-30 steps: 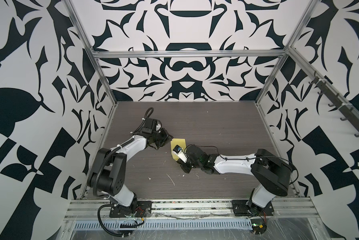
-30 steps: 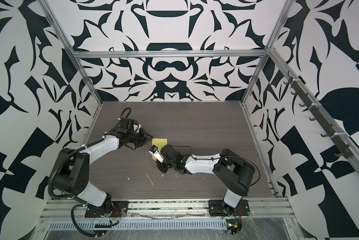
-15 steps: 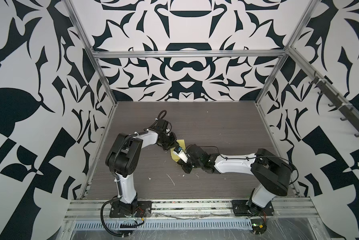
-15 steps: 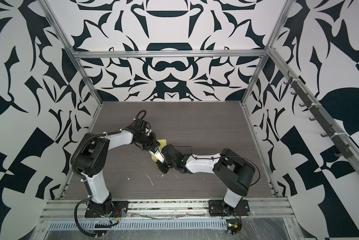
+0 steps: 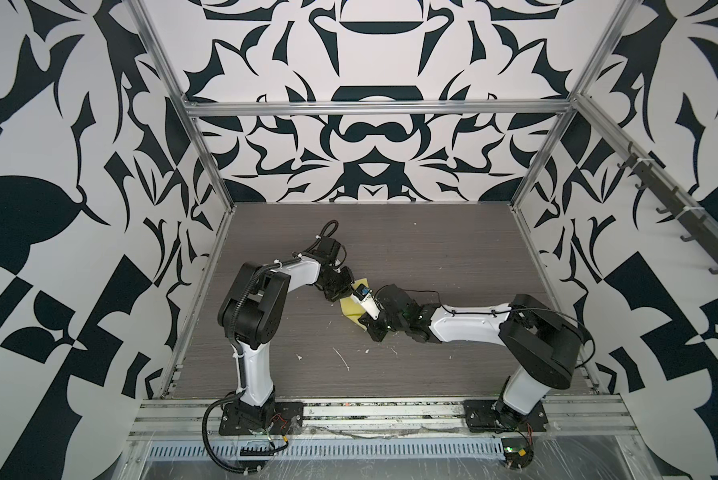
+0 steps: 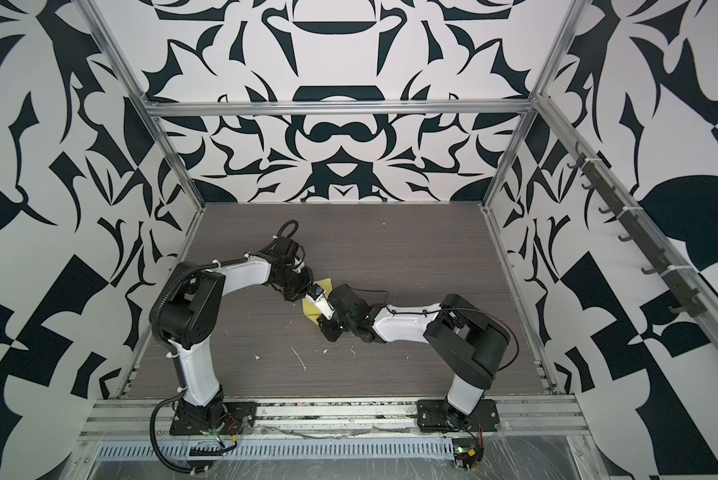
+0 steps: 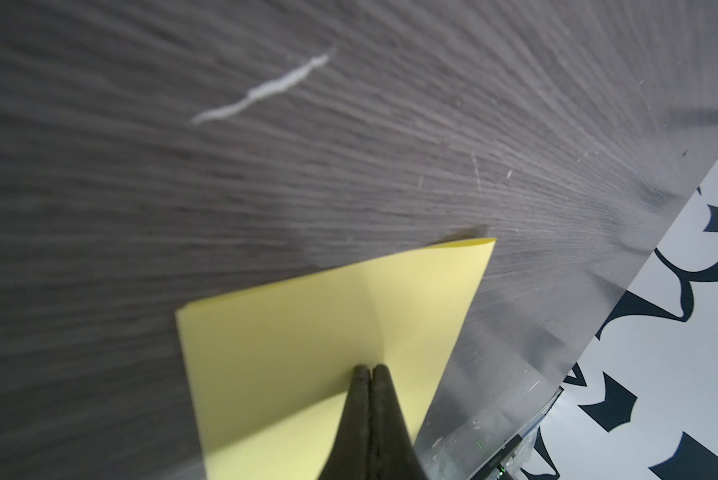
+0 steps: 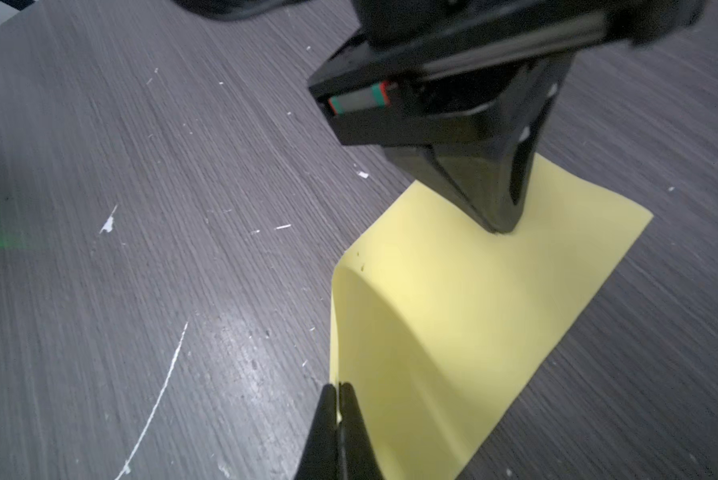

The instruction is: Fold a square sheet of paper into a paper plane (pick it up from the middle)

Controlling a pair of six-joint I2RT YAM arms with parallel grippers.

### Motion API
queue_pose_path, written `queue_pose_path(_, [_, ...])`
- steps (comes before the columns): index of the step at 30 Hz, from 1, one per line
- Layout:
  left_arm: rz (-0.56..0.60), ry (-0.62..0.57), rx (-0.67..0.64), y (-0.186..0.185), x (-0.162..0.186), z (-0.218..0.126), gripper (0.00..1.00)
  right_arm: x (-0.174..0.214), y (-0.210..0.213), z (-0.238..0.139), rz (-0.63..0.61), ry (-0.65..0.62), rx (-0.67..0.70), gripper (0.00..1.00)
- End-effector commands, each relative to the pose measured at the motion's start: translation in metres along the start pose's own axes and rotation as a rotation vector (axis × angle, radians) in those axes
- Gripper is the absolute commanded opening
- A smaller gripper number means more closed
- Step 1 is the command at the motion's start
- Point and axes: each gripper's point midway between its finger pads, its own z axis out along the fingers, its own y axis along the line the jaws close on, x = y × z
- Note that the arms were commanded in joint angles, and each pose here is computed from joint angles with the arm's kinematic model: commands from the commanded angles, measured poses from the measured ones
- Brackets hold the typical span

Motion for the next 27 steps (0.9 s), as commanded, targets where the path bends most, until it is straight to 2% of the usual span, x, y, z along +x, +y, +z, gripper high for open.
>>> queue_pose_path(1, [-0.022,0.036,-0.109,0.026,0.008,0.01,0.0,-0.007,-0.009,0.001,0.052,-0.016,0.018,0.0])
queue_pose_path(27, [0.014,0.066,-0.128,0.032,0.011,0.016,0.0,0.003,-0.047,0.015,0.105,0.062,0.157,0.0])
